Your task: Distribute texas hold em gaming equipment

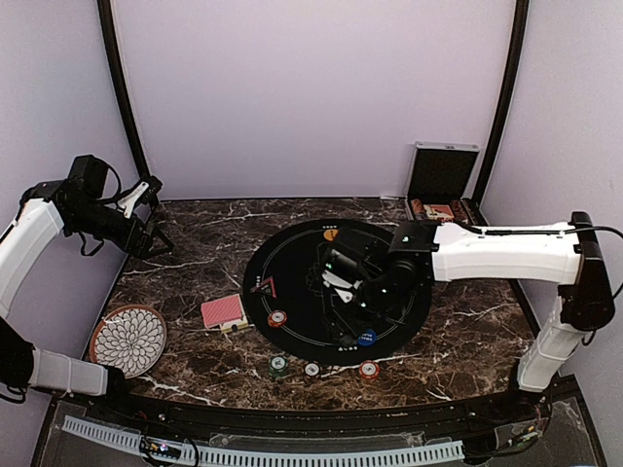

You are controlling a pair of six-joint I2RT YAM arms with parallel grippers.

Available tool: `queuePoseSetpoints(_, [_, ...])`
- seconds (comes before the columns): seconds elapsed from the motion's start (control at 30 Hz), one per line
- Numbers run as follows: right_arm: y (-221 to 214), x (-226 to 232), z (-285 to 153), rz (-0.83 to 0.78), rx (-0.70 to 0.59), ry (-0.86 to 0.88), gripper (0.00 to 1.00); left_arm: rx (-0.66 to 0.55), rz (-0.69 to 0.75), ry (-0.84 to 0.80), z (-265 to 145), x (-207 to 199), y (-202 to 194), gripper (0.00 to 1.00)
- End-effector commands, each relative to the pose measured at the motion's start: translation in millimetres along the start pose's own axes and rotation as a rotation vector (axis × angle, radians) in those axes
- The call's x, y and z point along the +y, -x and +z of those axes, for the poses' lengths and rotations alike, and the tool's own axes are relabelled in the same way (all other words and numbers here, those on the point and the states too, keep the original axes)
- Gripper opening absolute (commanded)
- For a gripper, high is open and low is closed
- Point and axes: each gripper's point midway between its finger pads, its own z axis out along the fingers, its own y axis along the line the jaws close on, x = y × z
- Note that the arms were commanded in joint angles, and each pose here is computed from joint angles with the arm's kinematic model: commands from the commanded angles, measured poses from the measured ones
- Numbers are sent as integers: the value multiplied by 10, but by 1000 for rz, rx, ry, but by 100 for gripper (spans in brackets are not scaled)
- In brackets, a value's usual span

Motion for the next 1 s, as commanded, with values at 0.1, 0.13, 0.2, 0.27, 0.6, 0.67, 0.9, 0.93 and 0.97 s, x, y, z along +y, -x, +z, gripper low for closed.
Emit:
queuePoseSetpoints(0.1, [-903, -79, -55, 78, 156, 22, 88, -4, 9, -12, -95, -73, 2, 99])
queuePoseSetpoints(0.13, [-944, -71, -49, 78, 160, 23, 88, -4, 8, -13, -96, -75, 5, 99])
queuePoseSetpoints(0.2, [-1019, -46, -20, 69, 173, 21, 89, -3, 4, -17, -96, -78, 12, 99])
queuePoseSetpoints(0.27, [-1075, -26, 45, 58, 191, 16, 89, -4, 3, -20, -96, -80, 19, 99])
queuePoseSetpoints(0.6, [-1038, 53, 322, 21, 210, -5, 89, -4, -3, -24, -88, -79, 24, 99])
queuePoseSetpoints(0.67, [-1052, 52, 372, 18, 217, -13, 87, -5, -2, -24, -90, -79, 26, 99])
queuePoseSetpoints(0.9, [-1098, 87, 492, -2, 240, -23, 77, -6, 1, -20, -97, -76, 31, 99])
queuePoseSetpoints(0.93, [-1100, 100, 498, -6, 241, -23, 77, -6, 1, -21, -96, -79, 30, 99])
queuePoseSetpoints(0.97, [-1105, 108, 510, -10, 242, -24, 76, -7, 2, -20, -97, -76, 32, 99])
